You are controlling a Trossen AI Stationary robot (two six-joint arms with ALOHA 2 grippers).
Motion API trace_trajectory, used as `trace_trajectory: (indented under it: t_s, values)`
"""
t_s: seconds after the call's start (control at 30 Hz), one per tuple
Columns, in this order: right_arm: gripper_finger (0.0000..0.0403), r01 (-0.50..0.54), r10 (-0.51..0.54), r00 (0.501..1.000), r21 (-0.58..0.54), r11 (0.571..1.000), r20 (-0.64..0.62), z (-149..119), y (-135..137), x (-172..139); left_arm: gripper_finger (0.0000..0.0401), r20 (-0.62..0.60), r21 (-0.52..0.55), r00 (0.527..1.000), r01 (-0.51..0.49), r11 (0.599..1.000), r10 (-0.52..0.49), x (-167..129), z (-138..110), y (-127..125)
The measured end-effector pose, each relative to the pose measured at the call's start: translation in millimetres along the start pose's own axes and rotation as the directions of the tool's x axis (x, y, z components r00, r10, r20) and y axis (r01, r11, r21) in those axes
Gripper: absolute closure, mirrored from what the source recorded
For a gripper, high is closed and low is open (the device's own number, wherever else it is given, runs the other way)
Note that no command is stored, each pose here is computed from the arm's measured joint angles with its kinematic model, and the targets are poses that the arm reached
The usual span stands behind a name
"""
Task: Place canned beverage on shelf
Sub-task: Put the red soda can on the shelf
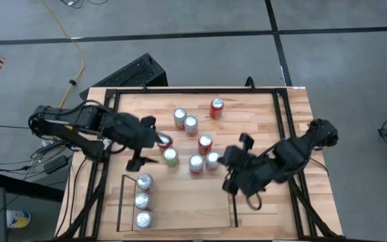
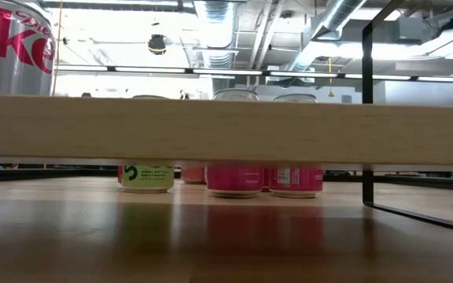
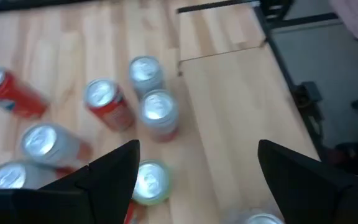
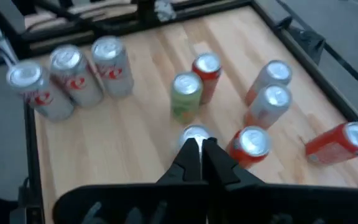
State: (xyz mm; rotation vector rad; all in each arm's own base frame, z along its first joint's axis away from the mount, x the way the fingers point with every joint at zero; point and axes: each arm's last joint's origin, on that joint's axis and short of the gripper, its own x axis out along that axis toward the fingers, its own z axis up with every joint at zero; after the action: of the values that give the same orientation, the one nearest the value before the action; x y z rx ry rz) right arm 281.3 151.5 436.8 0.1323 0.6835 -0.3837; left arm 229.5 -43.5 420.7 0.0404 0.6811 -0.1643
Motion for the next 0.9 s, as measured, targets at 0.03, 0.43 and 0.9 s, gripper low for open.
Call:
trace_trajectory:
  t_s: [0.03,0.43,0.9]
  values:
    - [0.0387,0.004,-0.004,1.0,0.004,1.0,0.001,1,-5,-4,0.0092,-0.004,-0.009,1.0,-0.012,1.0,0.012,0,0,4]
    - [0.0184,0.172,-0.178,0.98,-0.072,0.982,-0.091,0,-42,-2,0.0092,0.102,-0.077,0.991,0.096,0.992,-0.088,22,-15,43]
    - [0.0143,0.31,-0.321,0.924,-0.086,0.947,-0.209,57,-177,57,0.0092,0.22,-0.04,0.974,-0.042,0.998,0.05,-24,-22,62]
